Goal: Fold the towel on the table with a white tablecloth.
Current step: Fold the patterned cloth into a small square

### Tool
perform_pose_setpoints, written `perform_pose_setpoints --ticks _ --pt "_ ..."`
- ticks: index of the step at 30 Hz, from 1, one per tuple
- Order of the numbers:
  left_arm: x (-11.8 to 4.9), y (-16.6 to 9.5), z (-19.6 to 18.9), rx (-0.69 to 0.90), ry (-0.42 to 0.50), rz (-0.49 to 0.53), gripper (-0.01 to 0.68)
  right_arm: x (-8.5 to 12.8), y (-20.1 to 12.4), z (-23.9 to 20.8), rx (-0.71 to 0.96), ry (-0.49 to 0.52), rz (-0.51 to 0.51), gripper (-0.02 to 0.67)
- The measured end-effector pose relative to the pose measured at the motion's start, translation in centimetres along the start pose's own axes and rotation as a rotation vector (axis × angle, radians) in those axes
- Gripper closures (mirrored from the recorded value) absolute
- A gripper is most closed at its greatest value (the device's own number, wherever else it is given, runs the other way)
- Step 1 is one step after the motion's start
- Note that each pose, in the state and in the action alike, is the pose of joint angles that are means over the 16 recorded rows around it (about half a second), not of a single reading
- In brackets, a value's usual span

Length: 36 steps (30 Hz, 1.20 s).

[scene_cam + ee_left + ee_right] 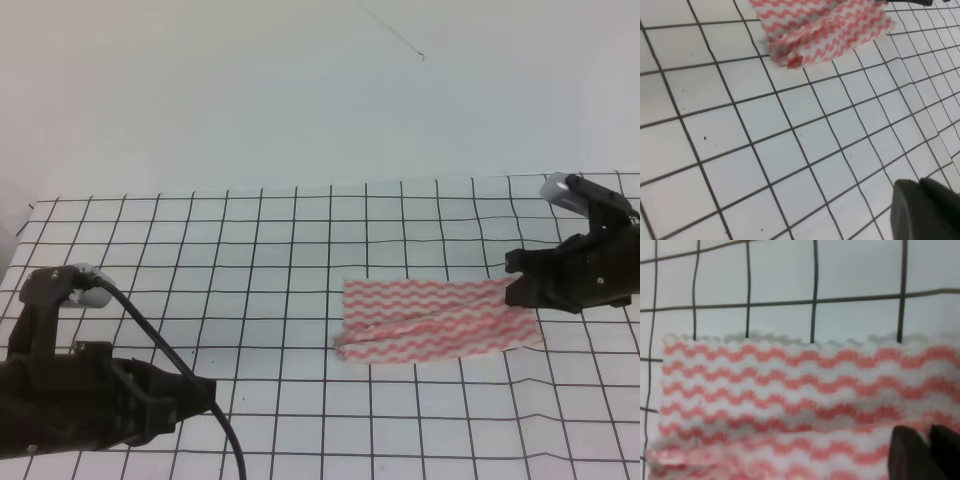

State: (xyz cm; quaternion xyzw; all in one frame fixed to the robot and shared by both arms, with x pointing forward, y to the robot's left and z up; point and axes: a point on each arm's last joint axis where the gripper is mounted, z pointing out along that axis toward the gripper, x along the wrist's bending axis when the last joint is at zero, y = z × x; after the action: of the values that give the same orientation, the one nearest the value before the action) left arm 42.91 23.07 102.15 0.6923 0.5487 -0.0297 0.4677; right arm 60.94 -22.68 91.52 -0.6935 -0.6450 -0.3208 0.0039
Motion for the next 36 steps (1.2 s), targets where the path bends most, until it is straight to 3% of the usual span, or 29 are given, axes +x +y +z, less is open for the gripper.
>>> perform_pose_setpoints --ticks 5,11,24,31,36 --pt "0.0 0.0 0.0 0.002 0.004 0.005 0.671 0.2 0.5 -0.6 -0.035 -0.009 -0.061 0.411" --pt "0.2 0.0 0.0 -0.001 0.029 0.018 0.671 1.2 1.0 -2.1 -0.058 0.018 -0.287 0.334" --pt "1.0 1.2 0.0 -0.056 0.123 0.029 0.671 6.5 1.5 -4.4 -0.008 0.171 -0.98 0.33" --pt "1.2 3.7 0.9 -0.011 0.088 0.034 0.673 11.1 1.4 -4.4 0.079 0.168 -1.264 0.331" --pt "1.7 6.2 2.5 0.063 0.034 0.037 0.672 14.2 1.2 -3.8 0.135 0.123 -1.409 0.332"
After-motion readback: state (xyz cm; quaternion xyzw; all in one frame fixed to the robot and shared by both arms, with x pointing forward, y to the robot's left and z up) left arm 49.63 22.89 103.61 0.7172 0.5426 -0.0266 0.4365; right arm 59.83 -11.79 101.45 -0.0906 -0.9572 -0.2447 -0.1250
